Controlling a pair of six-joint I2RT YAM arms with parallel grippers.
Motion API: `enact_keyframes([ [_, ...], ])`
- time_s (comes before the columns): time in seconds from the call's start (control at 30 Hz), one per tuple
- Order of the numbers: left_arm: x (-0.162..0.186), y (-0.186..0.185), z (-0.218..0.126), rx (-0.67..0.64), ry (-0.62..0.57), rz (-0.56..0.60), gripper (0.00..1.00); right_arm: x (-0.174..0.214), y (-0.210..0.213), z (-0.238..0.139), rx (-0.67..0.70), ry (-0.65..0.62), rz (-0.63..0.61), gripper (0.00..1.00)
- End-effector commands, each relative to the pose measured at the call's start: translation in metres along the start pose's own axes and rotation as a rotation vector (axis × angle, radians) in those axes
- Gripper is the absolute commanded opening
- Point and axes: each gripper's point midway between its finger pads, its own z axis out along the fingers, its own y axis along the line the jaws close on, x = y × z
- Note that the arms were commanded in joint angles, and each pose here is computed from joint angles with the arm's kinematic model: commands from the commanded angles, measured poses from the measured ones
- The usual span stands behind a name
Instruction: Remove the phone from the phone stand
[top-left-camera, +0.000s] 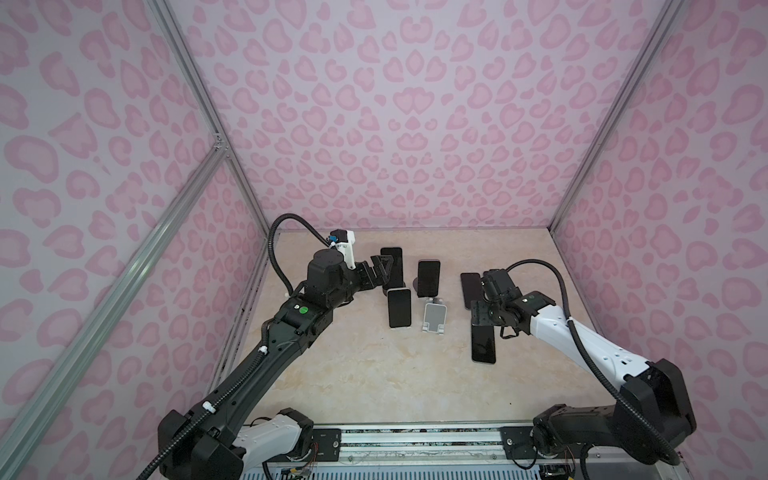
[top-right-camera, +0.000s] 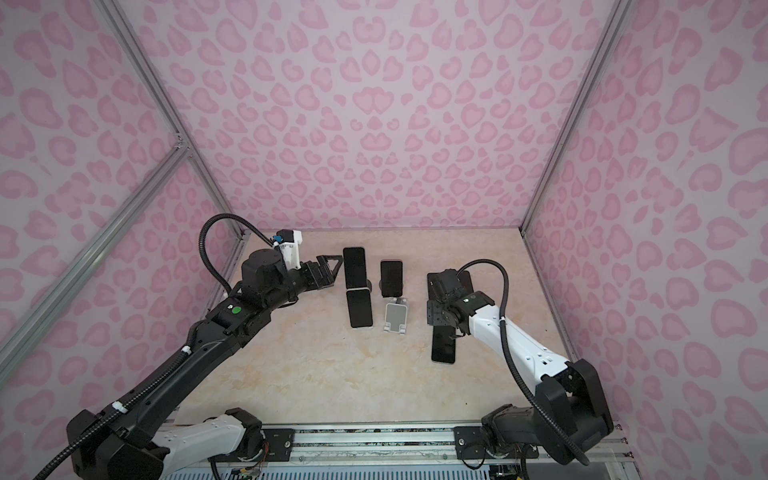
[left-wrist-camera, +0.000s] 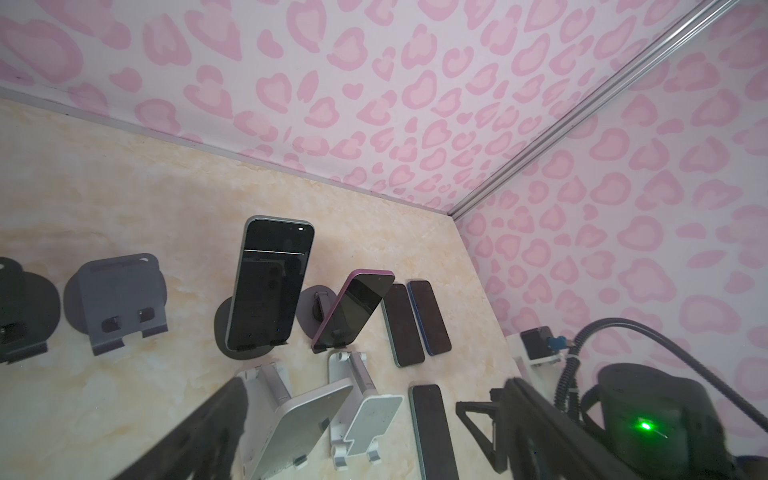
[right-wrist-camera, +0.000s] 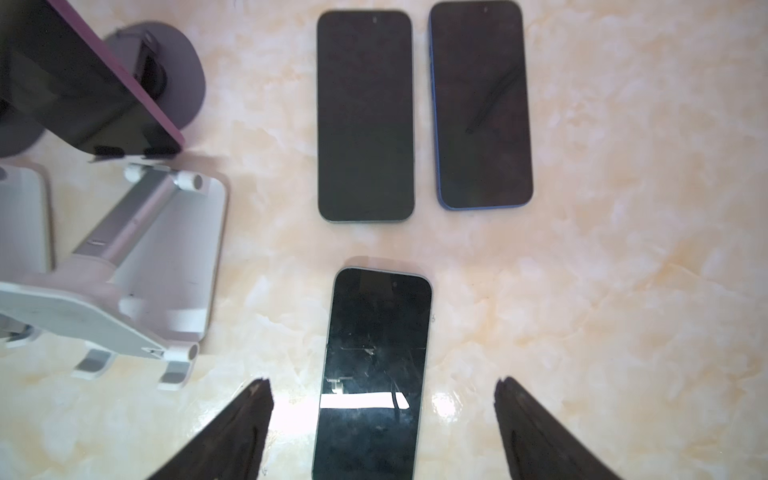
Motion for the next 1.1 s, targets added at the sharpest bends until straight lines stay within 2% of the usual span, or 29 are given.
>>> enact_keyframes([
  [0.0,-0.018,0.015,-0.010,-0.108,-0.085,0.010,0.98,-0.004,0.009,-0.020,-0.006,-0.055,0.003,0.87],
  [0.17,-0.032,0.066,-0.033,-0.381,-0.218,-0.061,0.97,-0.011,0.039,-0.048,-0.029,-0.201,-0.016,0.86],
  [0.27,-0.036,0.081,-0.042,-0.455,-0.262,-0.098,0.97,-0.010,0.071,-0.053,-0.171,-0.253,-0.010,0.93],
  [0.37,-0.038,0.087,-0.045,-0.475,-0.271,-0.130,0.97,-0.013,0.070,-0.055,-0.225,-0.342,0.079,0.92],
  [0.47,-0.040,0.088,-0.047,-0.473,-0.269,-0.151,0.97,-0.017,0.058,-0.064,-0.262,-0.415,0.065,0.87],
  [0.53,-0.040,0.089,-0.047,-0.466,-0.267,-0.161,0.97,-0.026,0.042,-0.072,-0.201,-0.431,0.104,0.85],
  [0.67,-0.035,0.091,-0.041,-0.450,-0.241,-0.202,0.97,-0.039,0.043,-0.088,-0.199,-0.453,0.092,0.84],
  [0.77,-0.034,0.096,-0.039,-0.465,-0.232,-0.224,0.97,-0.045,0.049,-0.094,-0.196,-0.480,0.085,0.75],
  [0.83,-0.032,0.100,-0.038,-0.477,-0.226,-0.233,0.97,-0.047,0.044,-0.096,-0.124,-0.518,0.112,0.71],
  [0.97,-0.031,0.105,-0.037,-0.496,-0.225,-0.237,0.97,-0.049,0.056,-0.090,-0.124,-0.480,0.122,0.71],
  [1.07,-0.030,0.106,-0.035,-0.497,-0.219,-0.240,0.97,-0.046,0.080,-0.086,-0.166,-0.431,0.072,0.73],
])
